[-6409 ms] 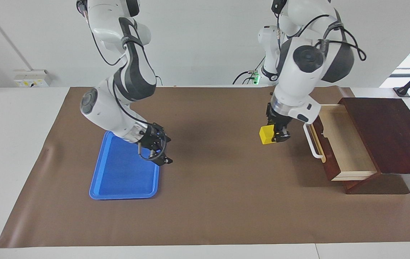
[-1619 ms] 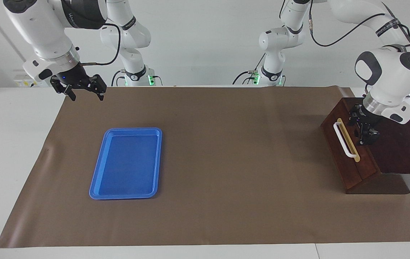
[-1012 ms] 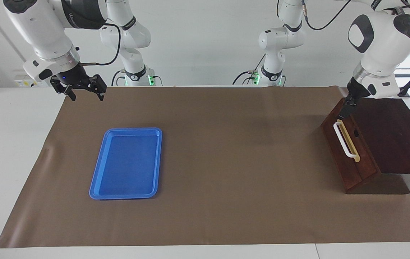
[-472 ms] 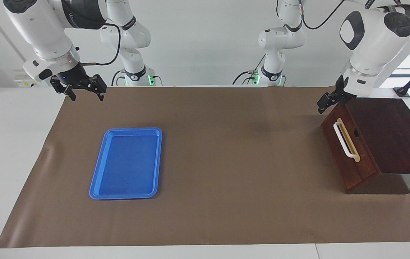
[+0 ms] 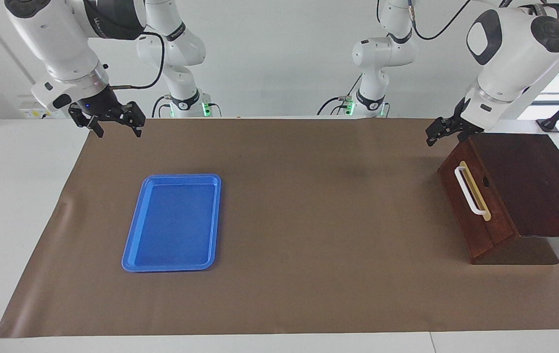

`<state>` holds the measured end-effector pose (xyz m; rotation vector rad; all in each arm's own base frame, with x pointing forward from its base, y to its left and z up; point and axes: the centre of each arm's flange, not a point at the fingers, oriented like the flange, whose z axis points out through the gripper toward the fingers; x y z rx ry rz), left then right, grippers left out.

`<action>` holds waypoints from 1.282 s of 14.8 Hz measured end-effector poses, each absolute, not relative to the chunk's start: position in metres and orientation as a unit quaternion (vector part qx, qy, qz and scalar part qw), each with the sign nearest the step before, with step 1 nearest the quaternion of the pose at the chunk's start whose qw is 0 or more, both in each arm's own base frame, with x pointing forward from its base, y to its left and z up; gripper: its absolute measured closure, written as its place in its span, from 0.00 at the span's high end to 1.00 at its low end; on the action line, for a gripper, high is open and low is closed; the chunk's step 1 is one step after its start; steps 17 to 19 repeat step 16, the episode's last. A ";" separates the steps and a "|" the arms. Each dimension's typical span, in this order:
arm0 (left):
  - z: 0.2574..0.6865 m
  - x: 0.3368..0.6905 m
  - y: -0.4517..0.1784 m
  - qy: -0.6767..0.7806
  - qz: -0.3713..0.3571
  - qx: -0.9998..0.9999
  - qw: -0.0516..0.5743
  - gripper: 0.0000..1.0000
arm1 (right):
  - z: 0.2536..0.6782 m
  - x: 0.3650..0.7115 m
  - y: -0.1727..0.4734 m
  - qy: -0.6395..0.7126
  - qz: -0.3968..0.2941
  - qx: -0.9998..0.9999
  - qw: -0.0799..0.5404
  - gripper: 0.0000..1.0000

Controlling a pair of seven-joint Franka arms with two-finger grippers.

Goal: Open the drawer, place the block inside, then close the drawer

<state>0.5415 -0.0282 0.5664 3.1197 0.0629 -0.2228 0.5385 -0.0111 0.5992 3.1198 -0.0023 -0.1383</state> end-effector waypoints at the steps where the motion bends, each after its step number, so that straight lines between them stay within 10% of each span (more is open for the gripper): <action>1: 0.569 0.540 -0.031 0.006 -0.069 0.998 0.007 1.00 | 0.599 0.538 -0.011 -0.001 -0.044 0.999 0.009 1.00; 19: 0.584 0.537 -0.038 -0.022 -0.053 0.998 0.010 1.00 | 0.599 0.538 -0.011 -0.001 -0.044 0.999 0.009 1.00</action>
